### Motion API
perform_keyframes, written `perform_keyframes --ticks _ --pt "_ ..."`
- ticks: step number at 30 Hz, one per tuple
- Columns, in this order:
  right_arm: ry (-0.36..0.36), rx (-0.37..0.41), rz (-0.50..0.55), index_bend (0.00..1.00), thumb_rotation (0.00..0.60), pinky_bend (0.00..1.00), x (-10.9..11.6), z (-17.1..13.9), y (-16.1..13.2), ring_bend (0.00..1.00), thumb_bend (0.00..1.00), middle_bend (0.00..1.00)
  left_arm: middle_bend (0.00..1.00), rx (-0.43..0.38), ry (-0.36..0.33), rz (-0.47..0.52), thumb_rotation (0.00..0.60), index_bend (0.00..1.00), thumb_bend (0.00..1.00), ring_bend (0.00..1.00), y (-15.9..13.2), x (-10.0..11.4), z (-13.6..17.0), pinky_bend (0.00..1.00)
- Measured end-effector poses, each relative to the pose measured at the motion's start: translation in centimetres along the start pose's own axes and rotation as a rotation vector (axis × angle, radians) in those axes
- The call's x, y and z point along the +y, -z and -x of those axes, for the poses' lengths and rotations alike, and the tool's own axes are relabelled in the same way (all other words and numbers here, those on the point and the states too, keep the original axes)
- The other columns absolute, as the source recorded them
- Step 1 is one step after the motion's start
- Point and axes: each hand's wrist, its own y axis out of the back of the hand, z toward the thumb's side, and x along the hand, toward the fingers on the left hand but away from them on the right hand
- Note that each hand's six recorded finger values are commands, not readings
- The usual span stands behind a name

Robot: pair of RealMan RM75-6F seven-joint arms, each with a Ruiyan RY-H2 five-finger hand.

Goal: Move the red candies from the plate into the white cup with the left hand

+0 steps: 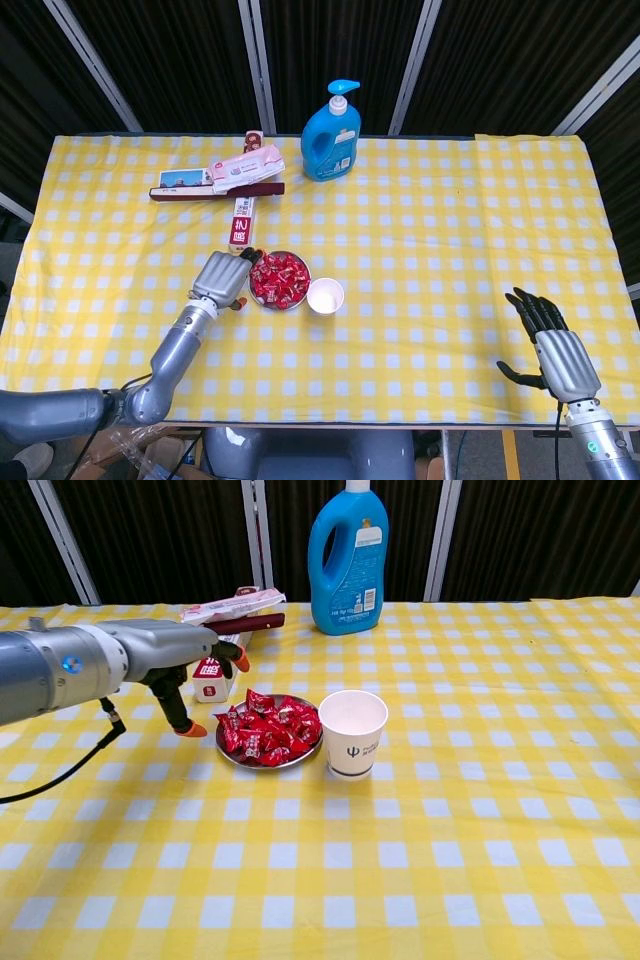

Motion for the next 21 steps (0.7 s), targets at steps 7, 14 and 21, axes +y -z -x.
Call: perform_keyframes --ticks 7,14,21 --pt "-0.012 0.001 0.018 0.00 0.600 0.00 0.0 0.1 0.0 0.00 0.28 0.00 0.16 0.026 0.019 -0.007 0.600 0.13 0.28 0.87 -1.4 -0.8 -2.1 0.92" --pt "-0.018 0.002 0.028 0.00 0.600 0.00 0.0 0.1 -0.1 0.00 0.28 0.00 0.21 0.028 0.027 -0.016 0.600 0.21 0.28 0.87 -2.7 -1.3 -3.2 0.92" --pt "-0.021 -0.001 0.034 0.00 0.600 0.00 0.0 0.1 0.0 0.00 0.28 0.00 0.24 0.023 0.036 -0.014 0.600 0.23 0.28 0.87 -3.2 -1.6 -3.5 0.92"
